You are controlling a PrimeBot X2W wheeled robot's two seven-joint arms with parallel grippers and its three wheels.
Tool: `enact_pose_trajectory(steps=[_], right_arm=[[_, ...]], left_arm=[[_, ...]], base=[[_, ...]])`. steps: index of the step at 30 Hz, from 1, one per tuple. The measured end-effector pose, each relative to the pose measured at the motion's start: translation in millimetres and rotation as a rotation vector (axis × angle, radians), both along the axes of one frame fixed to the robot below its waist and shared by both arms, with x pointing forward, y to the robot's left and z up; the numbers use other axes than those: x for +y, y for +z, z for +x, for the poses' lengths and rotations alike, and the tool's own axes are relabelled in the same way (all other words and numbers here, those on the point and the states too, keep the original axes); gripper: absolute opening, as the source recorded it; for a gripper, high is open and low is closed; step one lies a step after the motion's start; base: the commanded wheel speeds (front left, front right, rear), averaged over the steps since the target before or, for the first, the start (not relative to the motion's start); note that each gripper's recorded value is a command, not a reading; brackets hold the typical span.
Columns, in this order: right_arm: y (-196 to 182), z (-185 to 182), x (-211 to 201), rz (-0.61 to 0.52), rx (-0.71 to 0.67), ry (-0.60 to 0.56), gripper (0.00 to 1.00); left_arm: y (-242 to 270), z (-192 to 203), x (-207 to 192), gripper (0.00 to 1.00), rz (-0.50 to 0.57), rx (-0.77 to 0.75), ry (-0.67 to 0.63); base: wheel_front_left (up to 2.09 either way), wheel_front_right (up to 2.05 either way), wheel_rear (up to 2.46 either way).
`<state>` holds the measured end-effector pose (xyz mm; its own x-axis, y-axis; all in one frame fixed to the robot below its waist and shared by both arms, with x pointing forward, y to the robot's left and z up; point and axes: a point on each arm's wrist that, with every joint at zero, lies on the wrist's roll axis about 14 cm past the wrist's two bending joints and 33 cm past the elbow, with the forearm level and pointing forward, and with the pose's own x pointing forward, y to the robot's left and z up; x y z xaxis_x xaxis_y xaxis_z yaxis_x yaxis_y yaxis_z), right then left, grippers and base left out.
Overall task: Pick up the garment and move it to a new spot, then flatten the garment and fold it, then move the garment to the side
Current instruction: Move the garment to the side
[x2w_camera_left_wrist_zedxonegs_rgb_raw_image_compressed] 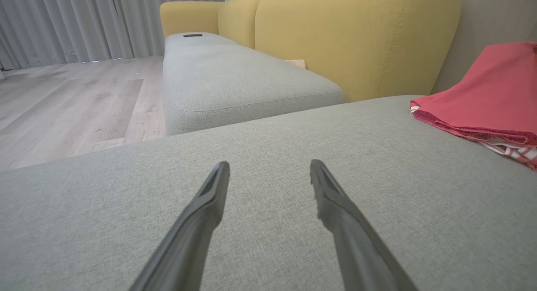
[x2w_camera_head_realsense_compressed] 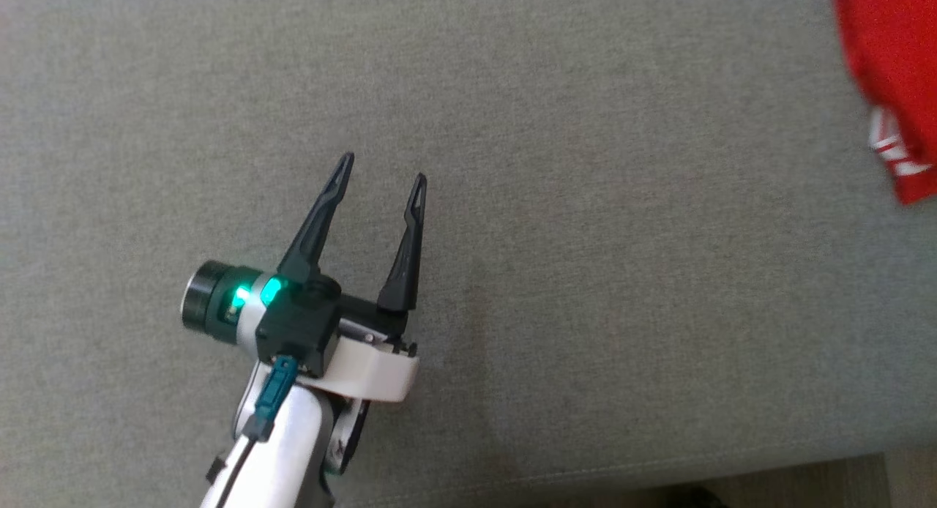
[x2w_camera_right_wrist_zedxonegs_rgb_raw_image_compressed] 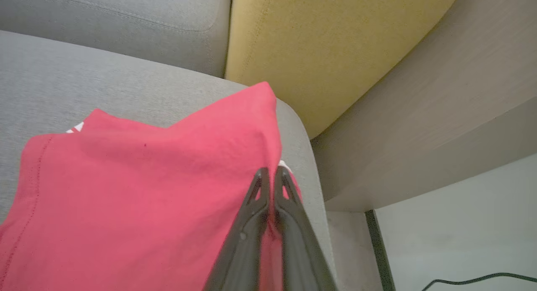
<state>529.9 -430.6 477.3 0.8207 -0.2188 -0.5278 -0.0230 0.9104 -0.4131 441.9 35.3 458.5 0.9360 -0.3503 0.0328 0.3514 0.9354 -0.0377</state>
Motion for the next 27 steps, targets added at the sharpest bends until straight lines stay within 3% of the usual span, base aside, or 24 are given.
enact_pose_trajectory(steps=[7,8,9,13,19,27], right_arm=[[-0.3,8.0,-22.0,-0.078,0.011,-0.041,0.00],[2.6,9.4,-25.7,-0.092,0.004,-0.049,0.31],[5.8,11.0,-28.8,-0.105,-0.004,-0.057,1.00],[17.3,19.8,-25.0,-0.121,-0.059,-0.061,1.00],[4.3,31.6,54.5,0.030,-0.125,0.047,1.00],[-26.2,-28.7,152.9,0.277,-0.191,0.159,1.00]], left_arm=[[-6.6,4.8,2.1,1.00,0.012,0.007,-0.002],[-6.9,4.4,2.8,1.00,0.014,0.007,-0.001],[-6.8,3.9,3.5,1.00,0.017,0.007,-0.001],[0.6,1.3,6.7,1.00,0.029,-0.011,0.009],[21.2,-11.1,14.2,1.00,0.028,-0.042,0.044],[22.7,-63.8,44.7,1.00,0.000,0.026,0.158]], base=[[0.00,0.00,0.00],[0.00,0.00,0.00],[0.00,0.00,0.00],[0.00,0.00,0.00],[0.00,0.00,0.00],[0.00,0.00,0.00]])
